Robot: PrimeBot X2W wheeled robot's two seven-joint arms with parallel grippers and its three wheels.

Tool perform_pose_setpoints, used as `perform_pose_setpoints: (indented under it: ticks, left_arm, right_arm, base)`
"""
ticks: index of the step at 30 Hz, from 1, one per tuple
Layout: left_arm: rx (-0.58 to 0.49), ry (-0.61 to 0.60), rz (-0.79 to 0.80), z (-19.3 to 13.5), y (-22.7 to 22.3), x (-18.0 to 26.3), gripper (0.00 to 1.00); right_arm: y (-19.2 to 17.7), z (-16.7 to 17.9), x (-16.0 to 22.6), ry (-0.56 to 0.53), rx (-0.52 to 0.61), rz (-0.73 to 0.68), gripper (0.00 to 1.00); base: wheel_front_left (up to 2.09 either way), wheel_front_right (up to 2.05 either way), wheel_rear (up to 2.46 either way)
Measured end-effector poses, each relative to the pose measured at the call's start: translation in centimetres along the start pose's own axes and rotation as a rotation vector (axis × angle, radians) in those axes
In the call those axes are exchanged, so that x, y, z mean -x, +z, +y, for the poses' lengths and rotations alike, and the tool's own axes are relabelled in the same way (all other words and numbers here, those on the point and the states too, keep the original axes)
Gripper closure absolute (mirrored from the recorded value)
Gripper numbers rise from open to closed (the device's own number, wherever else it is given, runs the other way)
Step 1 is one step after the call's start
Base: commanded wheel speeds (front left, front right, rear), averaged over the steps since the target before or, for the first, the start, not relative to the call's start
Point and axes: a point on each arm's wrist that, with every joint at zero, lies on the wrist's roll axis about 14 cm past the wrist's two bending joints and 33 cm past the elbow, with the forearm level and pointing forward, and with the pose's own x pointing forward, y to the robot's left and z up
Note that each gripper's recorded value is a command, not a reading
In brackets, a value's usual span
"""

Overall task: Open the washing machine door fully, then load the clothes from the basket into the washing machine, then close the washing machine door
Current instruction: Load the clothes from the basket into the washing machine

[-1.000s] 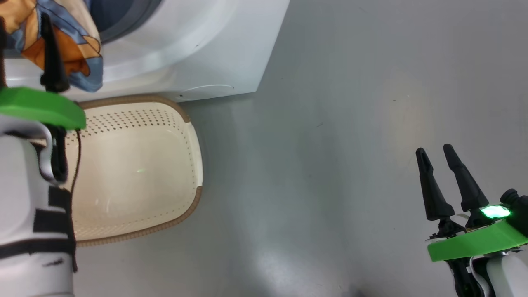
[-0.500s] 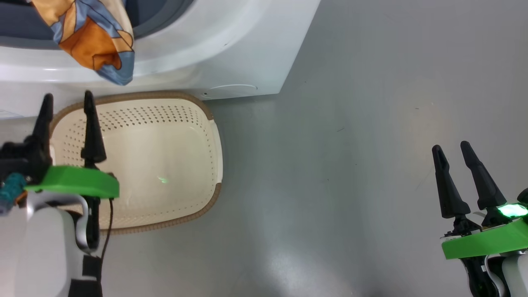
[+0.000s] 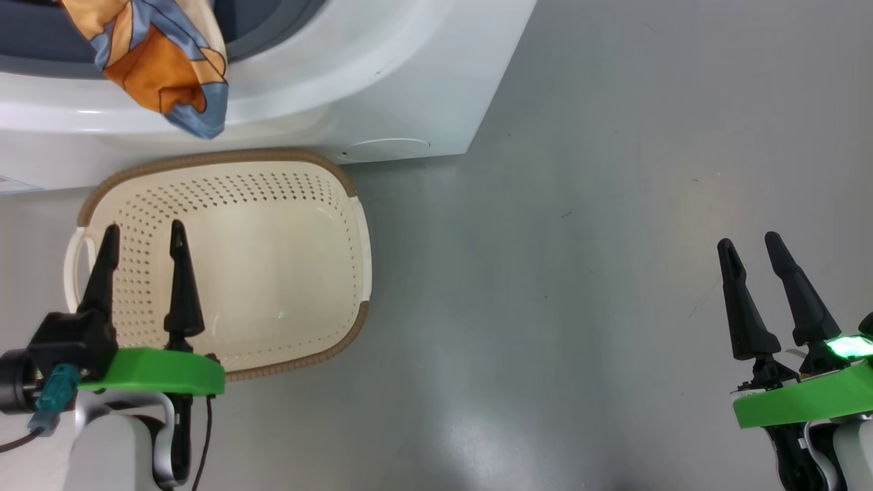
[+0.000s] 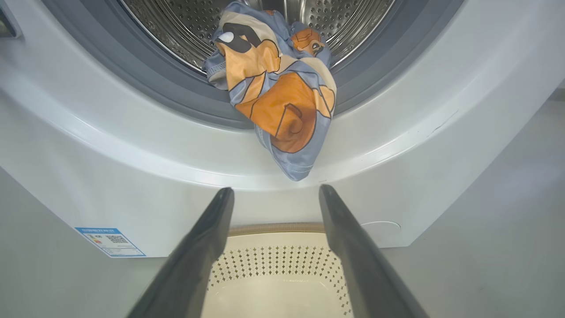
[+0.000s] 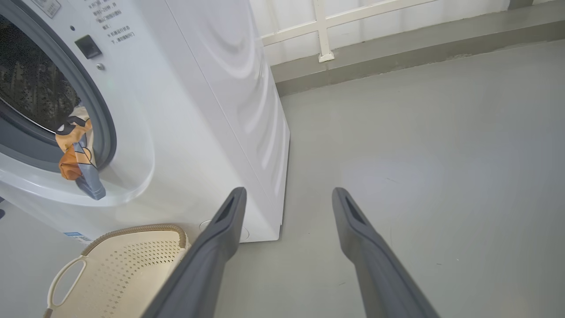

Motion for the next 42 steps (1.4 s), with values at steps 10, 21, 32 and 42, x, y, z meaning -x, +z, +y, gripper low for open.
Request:
perform_pose_setpoints:
  ticks: [10,21,32,42]
  left_arm:
    - [0.006,-0.001,0.007,-0.2,-0.3,-0.2,0.00]
    - [0.025,-0.057,0.016,-1.6,-0.5,-3.7,0.00]
    - [0.025,-0.093,0.040,-3.6,-0.9,-7.9,0.00]
    - [0.031,-0.116,0.055,-4.6,-1.3,-10.4,0.00]
  right_arm:
    - [-0.1,0.0,-0.1,-0.001,0.000,0.003,0.00]
    - [-0.3,-0.2,0.2,-0.008,0.002,0.010,0.00]
    - [-1.0,-0.4,0.7,-0.016,0.004,0.036,0.00]
    - [-0.9,-1.4,1.2,-0.049,0.014,0.037,0.00]
  base:
    - [0.00,0.00,0.00]
    - [0.00,0.00,0.00]
    - [0.00,0.00,0.00]
    - [0.00,0.00,0.00]
